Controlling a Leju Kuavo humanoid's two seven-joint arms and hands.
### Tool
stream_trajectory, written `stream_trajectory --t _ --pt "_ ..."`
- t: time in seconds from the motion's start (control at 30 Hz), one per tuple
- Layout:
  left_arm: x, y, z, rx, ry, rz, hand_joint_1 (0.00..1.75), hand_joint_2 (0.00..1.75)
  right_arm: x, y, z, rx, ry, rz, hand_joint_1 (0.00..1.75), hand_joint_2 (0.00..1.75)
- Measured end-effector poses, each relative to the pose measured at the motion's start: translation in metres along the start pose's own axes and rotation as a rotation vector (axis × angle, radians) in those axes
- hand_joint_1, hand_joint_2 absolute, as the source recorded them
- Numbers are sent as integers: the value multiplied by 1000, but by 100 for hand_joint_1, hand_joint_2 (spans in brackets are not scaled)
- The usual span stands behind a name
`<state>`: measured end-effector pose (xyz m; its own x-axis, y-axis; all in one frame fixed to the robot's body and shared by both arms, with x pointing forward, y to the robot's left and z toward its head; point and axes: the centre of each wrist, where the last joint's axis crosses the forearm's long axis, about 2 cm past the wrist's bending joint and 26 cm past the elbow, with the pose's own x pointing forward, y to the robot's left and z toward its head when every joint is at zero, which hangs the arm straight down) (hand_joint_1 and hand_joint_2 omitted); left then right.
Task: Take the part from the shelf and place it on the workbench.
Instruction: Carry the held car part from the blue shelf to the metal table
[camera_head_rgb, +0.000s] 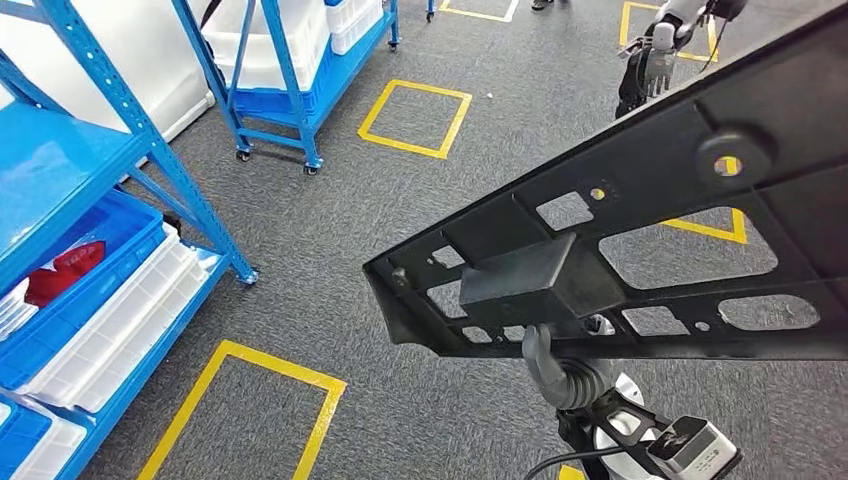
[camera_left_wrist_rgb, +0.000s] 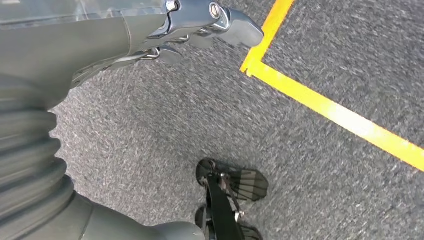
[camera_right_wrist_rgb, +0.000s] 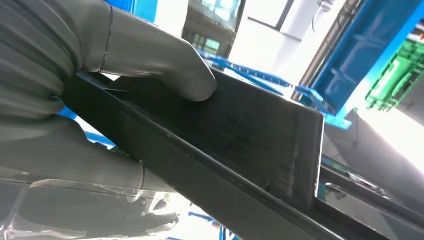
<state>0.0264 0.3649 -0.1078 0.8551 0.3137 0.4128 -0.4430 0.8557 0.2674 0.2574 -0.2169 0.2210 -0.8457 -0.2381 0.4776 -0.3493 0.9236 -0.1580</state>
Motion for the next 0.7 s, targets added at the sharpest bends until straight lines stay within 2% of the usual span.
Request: stream_trajectory --t 0.47,0.7 --pt "-14 -27 11 -56 86 -22 0 175 5 16 18 59 48 -21 175 175" --pt "-15 -37 14 -78 64 -4 0 175 9 18 22 84 52 -36 175 175"
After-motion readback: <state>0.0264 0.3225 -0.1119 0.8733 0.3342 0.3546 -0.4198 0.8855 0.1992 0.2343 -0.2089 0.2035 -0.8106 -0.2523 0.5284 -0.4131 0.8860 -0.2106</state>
